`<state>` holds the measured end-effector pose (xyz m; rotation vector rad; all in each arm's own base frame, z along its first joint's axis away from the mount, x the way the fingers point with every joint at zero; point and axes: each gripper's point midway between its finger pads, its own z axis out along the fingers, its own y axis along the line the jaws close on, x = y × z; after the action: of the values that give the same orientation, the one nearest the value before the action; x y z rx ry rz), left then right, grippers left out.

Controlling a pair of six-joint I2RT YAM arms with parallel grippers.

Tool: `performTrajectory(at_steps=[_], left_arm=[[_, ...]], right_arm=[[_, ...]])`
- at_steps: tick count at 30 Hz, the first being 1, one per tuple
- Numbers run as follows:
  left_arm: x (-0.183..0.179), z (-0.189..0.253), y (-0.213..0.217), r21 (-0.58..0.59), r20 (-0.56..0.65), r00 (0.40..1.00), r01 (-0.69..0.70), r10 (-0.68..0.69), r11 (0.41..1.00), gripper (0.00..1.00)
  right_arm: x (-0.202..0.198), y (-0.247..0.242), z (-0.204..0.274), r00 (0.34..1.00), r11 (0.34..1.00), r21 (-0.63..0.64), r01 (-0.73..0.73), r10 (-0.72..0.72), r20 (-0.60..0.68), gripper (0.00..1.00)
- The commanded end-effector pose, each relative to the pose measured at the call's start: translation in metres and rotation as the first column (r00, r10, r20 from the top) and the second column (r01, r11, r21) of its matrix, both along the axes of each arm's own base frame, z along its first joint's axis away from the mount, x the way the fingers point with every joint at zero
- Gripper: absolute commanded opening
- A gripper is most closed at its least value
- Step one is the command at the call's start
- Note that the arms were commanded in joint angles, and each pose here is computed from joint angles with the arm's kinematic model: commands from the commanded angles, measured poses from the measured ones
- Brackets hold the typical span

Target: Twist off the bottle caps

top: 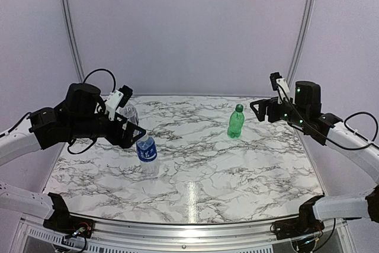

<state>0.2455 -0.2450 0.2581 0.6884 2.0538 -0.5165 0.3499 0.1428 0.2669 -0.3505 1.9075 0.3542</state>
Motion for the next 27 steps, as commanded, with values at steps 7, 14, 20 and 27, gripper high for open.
performTrajectory(at_steps=[7,14,20,27], left_arm=[[-0.001,-0.041,-0.017,0.173,-0.081,0.996,0.058,-0.045,0.983,0.76],[0.005,-0.045,-0.024,0.185,-0.091,0.995,0.056,-0.040,0.981,0.62],[0.009,-0.050,-0.028,0.181,-0.096,0.995,0.054,-0.037,0.982,0.49],[0.004,-0.047,-0.044,0.124,-0.111,0.988,0.116,-0.103,0.986,0.18]], right_arm=[[-0.007,0.012,0.001,0.998,0.998,0.006,-0.062,0.062,-0.012,0.98],[-0.009,0.014,-0.004,0.997,0.997,0.010,-0.075,0.075,-0.024,0.99],[-0.010,0.017,-0.003,0.995,0.996,0.017,-0.092,0.092,-0.024,0.99],[-0.023,0.035,0.008,0.983,0.983,0.026,-0.182,0.182,0.013,0.98]])
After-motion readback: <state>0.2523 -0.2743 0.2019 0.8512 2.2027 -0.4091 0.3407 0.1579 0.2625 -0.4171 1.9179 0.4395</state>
